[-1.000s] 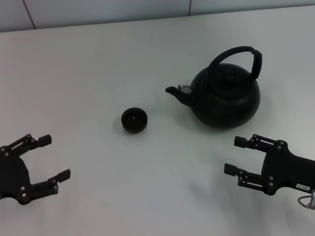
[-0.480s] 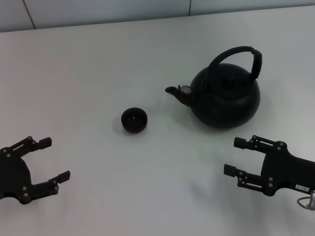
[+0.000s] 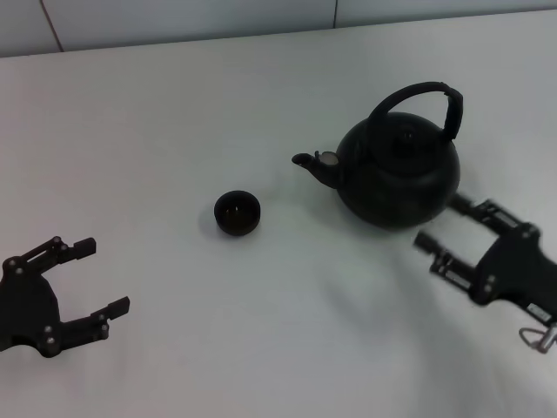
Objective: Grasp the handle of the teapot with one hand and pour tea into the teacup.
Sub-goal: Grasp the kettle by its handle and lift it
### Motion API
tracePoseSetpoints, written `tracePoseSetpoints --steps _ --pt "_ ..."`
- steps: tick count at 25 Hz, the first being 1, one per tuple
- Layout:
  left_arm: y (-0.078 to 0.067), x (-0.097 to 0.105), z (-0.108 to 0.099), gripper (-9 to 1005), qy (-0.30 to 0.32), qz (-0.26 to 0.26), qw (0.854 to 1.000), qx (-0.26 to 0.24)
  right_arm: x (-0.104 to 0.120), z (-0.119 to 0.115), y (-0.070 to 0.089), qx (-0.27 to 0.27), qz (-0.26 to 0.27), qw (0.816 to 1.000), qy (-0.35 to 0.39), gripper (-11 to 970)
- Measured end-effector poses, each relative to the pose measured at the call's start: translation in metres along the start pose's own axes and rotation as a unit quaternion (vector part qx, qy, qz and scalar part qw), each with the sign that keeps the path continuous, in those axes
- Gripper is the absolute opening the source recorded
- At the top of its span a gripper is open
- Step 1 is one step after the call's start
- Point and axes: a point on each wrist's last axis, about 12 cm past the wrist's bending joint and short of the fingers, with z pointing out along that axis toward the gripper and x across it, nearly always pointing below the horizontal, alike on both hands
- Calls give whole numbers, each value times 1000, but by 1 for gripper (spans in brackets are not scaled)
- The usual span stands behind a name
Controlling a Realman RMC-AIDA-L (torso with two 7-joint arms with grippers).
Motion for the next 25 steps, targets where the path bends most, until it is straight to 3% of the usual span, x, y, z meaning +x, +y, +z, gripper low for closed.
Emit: tracePoseSetpoints --steps 1,2,6,9,11,25 --pt "0 0 0 863 0 0 1000 0 2 -3 6 82 -11 996 -42 713" --pt "0 0 0 863 -1 0 1000 0 2 -3 6 82 -11 996 -42 713" --pt "0 -1 1 863 -2 0 1000 0 6 6 20 252 -27 964 -82 711" --pt "1 -2 2 863 -3 1 1000 1 9 12 22 288 -31 955 -68 712" --pt "1 -2 2 863 -4 0 1000 1 13 20 23 306 -29 950 -47 713" --pt "2 -3 1 864 -12 -3 1000 -7 10 31 14 298 -35 953 -48 708"
